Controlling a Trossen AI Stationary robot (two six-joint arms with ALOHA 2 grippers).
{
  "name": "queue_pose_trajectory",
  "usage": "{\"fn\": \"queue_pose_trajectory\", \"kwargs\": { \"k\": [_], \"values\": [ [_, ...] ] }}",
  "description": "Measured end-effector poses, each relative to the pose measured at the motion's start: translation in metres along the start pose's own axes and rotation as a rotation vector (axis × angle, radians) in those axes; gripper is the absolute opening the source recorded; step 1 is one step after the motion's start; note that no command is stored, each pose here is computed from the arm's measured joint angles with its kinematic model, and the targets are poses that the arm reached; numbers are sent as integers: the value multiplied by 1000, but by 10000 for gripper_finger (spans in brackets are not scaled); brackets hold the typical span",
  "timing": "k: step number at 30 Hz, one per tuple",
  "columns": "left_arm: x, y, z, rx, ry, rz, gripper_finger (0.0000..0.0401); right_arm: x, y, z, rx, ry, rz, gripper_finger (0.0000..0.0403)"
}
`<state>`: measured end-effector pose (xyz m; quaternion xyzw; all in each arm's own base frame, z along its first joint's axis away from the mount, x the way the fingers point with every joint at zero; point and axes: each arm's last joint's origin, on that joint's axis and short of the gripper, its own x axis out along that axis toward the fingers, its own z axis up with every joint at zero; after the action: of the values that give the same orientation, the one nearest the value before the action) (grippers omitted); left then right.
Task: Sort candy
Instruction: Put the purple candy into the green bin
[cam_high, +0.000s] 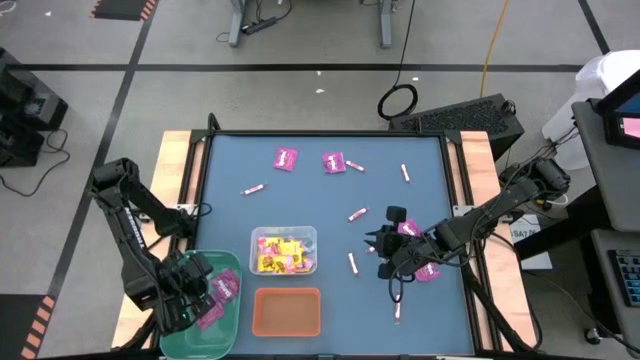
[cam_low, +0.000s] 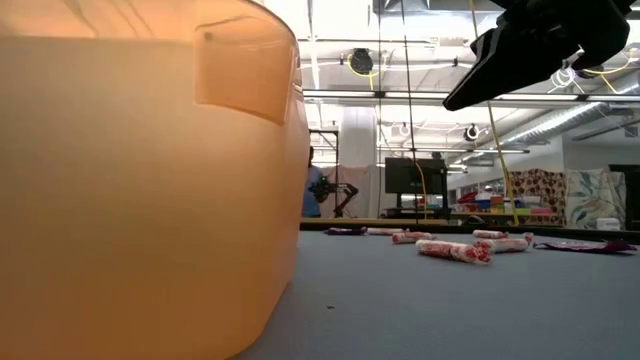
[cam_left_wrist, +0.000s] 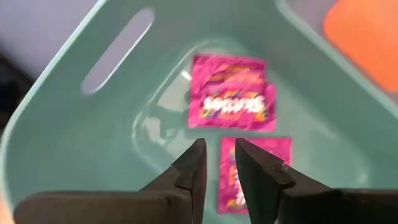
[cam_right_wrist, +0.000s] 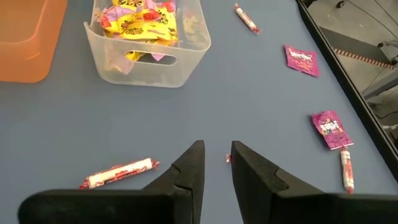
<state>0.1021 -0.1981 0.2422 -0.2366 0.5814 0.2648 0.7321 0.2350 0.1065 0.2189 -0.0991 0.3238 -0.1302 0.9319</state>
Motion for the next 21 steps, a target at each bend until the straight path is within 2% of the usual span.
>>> {"fn": "queue_pose_trajectory", "kwargs": {
  "k": [5, 9, 12, 16, 21],
  "values": [
    [0, -9, 5, -27, -78, -96, 87, -1, -1, -2, 19, 19, 3, 70],
    [0, -18, 11, 48, -175, -188, 82, -8, -5, -6, 98, 79, 54, 71],
    [0, -23, 17, 110, -257, -217, 81, -12, -7, -14, 170, 180, 110, 78],
    [0, -27, 25, 176, -342, -223, 81, -18, -8, -29, 219, 360, 143, 117],
    [1, -34, 39, 226, -401, -232, 81, -29, -8, -46, 287, 568, 114, 184]
  ]
}}
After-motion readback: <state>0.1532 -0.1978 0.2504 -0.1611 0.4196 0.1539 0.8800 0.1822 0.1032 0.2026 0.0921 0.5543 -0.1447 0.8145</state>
